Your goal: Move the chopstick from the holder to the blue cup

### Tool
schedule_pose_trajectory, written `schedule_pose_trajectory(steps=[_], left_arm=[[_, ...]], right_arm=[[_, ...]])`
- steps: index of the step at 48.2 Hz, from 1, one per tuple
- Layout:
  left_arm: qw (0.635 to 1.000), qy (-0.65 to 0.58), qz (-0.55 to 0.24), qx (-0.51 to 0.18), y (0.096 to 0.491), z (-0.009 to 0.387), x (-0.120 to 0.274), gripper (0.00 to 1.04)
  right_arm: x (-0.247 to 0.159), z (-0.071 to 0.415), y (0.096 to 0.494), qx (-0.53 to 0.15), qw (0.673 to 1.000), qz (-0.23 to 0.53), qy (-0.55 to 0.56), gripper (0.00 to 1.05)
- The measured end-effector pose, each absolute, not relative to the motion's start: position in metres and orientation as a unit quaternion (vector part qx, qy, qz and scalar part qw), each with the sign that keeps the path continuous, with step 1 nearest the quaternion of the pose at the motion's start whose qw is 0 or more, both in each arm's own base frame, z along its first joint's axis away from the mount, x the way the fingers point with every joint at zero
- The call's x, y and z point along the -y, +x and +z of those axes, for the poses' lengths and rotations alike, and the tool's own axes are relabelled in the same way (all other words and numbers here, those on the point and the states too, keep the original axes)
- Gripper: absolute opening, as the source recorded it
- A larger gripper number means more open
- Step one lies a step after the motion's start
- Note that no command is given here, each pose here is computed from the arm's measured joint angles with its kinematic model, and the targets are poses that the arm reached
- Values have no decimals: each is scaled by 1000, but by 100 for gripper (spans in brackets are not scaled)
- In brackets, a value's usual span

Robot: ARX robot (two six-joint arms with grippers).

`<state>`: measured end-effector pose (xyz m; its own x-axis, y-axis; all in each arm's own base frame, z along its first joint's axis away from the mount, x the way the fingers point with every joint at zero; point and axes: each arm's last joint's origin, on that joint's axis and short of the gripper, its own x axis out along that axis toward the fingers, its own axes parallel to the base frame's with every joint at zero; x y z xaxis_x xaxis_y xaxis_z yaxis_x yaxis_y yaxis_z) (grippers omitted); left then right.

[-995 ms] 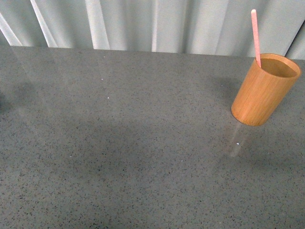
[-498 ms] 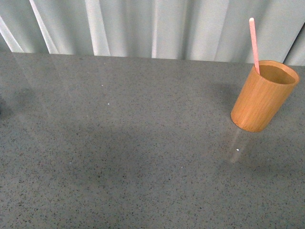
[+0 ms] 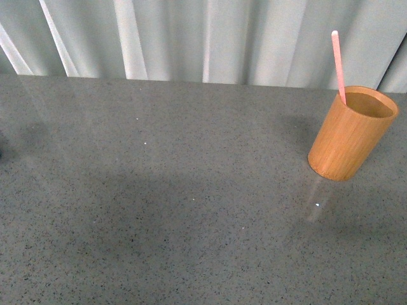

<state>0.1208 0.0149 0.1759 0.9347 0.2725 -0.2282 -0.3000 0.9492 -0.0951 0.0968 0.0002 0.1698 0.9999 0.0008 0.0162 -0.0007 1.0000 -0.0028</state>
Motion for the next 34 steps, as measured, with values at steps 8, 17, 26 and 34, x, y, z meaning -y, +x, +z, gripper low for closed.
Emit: schedule_pose_trajectory(steps=[8,17,26,34], left_arm=[[978,-35,152,-136,164,200,-30,98],[944,32,140,-298,246,206,-49,98],[926,89,133,-341,307,214,-64,98],[910,115,145,-371,333,207,-78,98]], right_arm=[[0,170,97,8,1000,0,-1,95],[0,170,97,8,1000,0,-1,95],[0,170,97,8,1000,1,-1,95],[0,170,97,8,1000,0,-1,95]])
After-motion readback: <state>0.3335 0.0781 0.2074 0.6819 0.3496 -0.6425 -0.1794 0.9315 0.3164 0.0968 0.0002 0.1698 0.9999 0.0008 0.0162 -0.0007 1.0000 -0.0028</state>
